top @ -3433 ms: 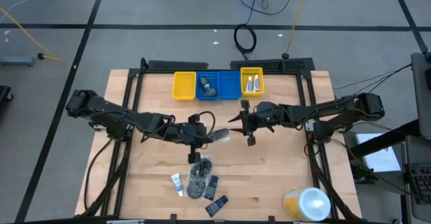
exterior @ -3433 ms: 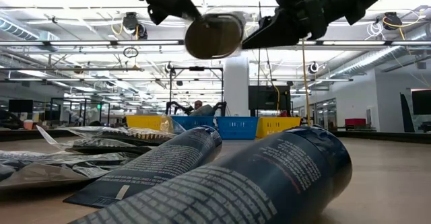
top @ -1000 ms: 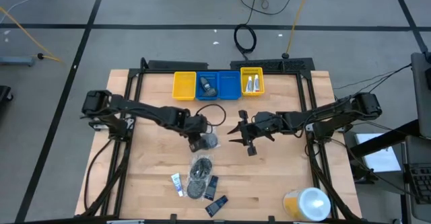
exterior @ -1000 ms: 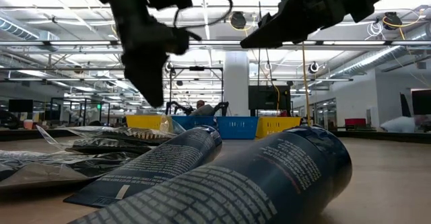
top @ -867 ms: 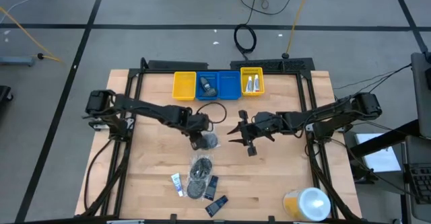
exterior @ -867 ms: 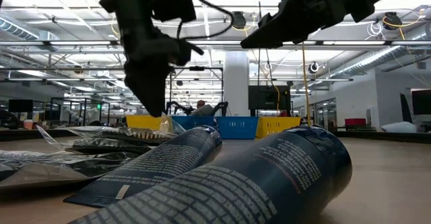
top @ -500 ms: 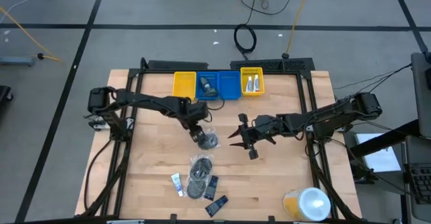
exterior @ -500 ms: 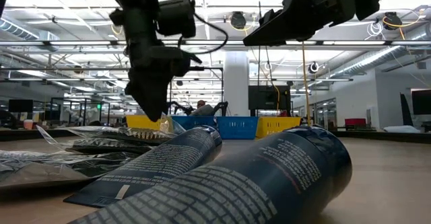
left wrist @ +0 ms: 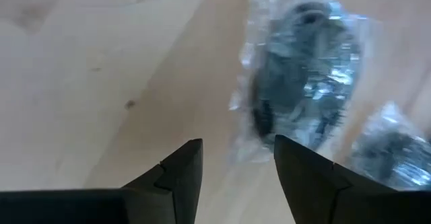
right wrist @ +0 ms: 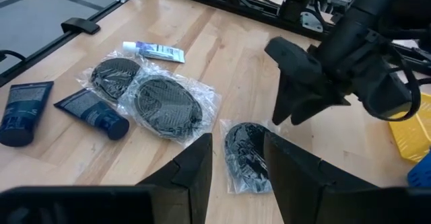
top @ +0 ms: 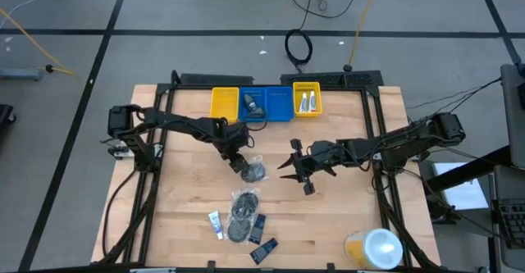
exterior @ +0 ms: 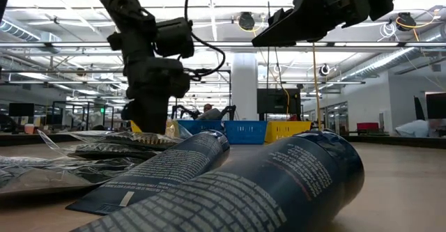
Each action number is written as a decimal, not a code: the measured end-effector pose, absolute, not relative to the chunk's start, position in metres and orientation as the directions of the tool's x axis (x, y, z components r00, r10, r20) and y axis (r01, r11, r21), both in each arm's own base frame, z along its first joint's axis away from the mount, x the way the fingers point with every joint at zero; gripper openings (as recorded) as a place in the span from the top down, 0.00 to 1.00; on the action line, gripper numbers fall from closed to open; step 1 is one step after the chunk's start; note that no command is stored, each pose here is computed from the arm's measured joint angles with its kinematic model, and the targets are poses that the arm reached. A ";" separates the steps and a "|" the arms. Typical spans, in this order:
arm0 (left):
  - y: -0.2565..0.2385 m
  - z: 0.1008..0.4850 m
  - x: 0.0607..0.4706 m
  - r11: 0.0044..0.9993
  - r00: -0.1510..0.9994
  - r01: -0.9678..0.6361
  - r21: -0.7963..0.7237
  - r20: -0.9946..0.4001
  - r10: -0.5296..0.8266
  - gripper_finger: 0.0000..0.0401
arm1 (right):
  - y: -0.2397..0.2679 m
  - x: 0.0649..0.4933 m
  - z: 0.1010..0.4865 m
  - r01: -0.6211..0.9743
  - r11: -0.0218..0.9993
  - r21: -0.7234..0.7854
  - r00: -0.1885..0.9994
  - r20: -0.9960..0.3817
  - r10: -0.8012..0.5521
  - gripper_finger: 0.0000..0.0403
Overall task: Pick & Place Travel size toiletries
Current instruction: Put the black hairbrush into the right blue bin
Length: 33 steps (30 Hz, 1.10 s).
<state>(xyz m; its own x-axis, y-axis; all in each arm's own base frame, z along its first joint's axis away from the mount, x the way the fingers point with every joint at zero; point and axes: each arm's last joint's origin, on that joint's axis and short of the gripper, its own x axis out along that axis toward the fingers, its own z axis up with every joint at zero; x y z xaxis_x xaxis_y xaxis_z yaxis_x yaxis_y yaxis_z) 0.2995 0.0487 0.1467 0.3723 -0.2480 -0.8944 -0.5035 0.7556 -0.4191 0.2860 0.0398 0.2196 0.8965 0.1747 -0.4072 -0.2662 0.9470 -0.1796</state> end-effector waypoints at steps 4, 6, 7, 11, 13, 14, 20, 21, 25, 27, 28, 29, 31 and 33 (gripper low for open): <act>0.050 0.144 0.297 0.755 0.363 -0.512 -0.410 -0.900 -0.242 0.54 | 0.040 0.286 0.220 -0.266 0.947 -0.180 0.896 -0.407 0.175 0.68; 0.050 0.145 0.297 0.760 0.365 -0.503 -0.412 -0.898 -0.245 0.54 | 0.040 0.286 0.220 -0.266 0.947 -0.180 0.897 -0.407 0.174 0.68; 0.050 0.144 0.297 0.763 0.364 -0.501 -0.409 -0.899 -0.242 0.54 | 0.040 0.286 0.220 -0.266 0.947 -0.180 0.897 -0.407 0.175 0.68; 0.050 0.145 0.299 0.771 0.387 -0.466 -0.433 -0.884 -0.262 0.54 | 0.040 0.286 0.220 -0.266 0.947 -0.179 0.897 -0.407 0.175 0.68; 0.049 0.147 0.302 0.764 0.412 -0.438 -0.473 -0.861 -0.298 0.54 | 0.040 0.286 0.220 -0.266 0.947 -0.179 0.897 -0.407 0.175 0.68; 0.049 0.147 0.303 0.766 0.418 -0.432 -0.475 -0.859 -0.297 0.54 | 0.040 0.286 0.220 -0.266 0.947 -0.179 0.897 -0.407 0.175 0.68; 0.048 0.146 0.301 0.779 0.399 -0.456 -0.430 -0.882 -0.253 0.54 | 0.040 0.286 0.220 -0.266 0.947 -0.179 0.897 -0.407 0.175 0.68; 0.048 0.146 0.301 0.780 0.395 -0.461 -0.424 -0.885 -0.247 0.54 | 0.040 0.286 0.220 -0.266 0.947 -0.179 0.897 -0.407 0.175 0.68; 0.048 0.146 0.301 0.780 0.392 -0.463 -0.421 -0.887 -0.245 0.54 | 0.040 0.286 0.220 -0.267 0.947 -0.179 0.896 -0.407 0.176 0.68; 0.048 0.146 0.301 0.776 0.398 -0.454 -0.439 -0.879 -0.264 0.54 | 0.040 0.286 0.220 -0.267 0.947 -0.179 0.896 -0.407 0.176 0.68; 0.047 0.146 0.301 0.774 0.400 -0.450 -0.445 -0.876 -0.271 0.54 | 0.040 0.286 0.220 -0.267 0.947 -0.178 0.896 -0.407 0.176 0.68; 0.046 0.146 0.302 0.774 0.399 -0.446 -0.450 -0.874 -0.278 0.54 | 0.040 0.286 0.220 -0.267 0.947 -0.178 0.896 -0.407 0.177 0.68; 0.043 0.143 0.302 0.775 0.387 -0.440 -0.454 -0.875 -0.293 0.54 | 0.040 0.286 0.220 -0.267 0.947 -0.178 0.896 -0.407 0.177 0.68; 0.041 0.135 0.304 0.775 0.361 -0.447 -0.447 -0.883 -0.301 0.54 | 0.040 0.286 0.220 -0.268 0.947 -0.178 0.896 -0.407 0.177 0.68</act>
